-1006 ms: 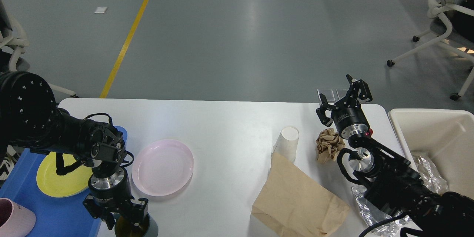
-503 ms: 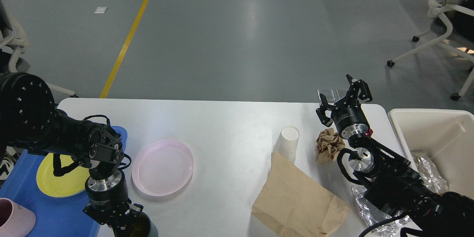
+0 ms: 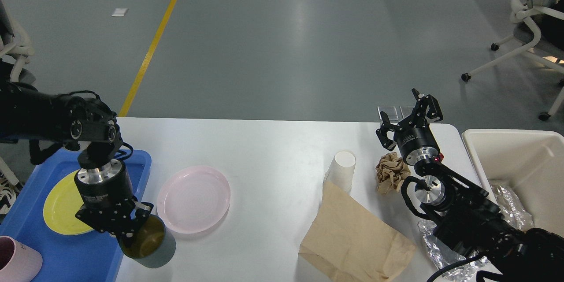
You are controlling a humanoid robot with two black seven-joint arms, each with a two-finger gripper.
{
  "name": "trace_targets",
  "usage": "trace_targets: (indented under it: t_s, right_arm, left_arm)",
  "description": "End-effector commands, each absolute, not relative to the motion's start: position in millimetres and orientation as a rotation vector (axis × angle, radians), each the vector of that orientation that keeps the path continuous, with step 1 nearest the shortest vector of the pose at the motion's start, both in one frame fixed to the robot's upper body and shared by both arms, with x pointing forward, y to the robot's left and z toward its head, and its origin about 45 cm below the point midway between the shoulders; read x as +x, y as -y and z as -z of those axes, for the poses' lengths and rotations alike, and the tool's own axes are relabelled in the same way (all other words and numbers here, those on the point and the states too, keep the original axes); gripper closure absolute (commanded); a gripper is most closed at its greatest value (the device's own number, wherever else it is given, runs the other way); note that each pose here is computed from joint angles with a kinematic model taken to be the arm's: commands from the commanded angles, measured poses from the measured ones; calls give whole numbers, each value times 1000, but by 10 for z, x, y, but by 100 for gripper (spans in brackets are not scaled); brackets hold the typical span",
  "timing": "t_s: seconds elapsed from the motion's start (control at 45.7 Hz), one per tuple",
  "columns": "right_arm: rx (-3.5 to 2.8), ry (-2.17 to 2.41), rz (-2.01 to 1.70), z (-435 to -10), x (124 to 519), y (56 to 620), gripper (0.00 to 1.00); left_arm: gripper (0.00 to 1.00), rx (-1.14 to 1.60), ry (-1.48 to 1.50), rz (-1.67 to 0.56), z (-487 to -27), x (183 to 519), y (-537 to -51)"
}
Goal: Tidy desktop
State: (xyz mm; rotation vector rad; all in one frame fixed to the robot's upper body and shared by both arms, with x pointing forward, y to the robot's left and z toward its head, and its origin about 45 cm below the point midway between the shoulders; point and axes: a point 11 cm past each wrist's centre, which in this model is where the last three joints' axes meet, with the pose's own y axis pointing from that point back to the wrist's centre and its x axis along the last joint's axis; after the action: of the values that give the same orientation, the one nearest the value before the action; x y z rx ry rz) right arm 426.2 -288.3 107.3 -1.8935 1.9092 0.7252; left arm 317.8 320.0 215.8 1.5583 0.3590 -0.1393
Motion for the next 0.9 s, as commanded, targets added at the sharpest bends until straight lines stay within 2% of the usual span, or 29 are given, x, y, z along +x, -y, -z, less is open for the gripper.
trace_targets:
  t_s: [0.0,0.109,0.284,0.437,0.634,0.875]
  right_arm:
    - [-1893,-1909,-725,-1072,4261,2883,0]
    - [-1893,-1909,-725,-1072,4261,2883,0]
    - [-1893,-1909,-725,-1072,4261,2883,0]
    - [-1894,-1908,-724,-1078,4266,2881,0]
    - [-1893,-1909,-725,-1072,4261,2883,0]
    - [-1893,-1909,-725,-1072,4261,2883,0]
  left_arm:
    - [100,1554,-320,18,-2541,3356,-3400]
    - [100,1561,-313,-37,-2701,3394,-3533]
    - [100,1573,-356,-62,-2671,3317,-3717]
    - [100,1555,-470,-37,-2328,3063,-3894]
    - [100,1561,-572,-129,-2085,2878,-4388]
    - [100,1599,-603,-175,-1932,2816,-4670]
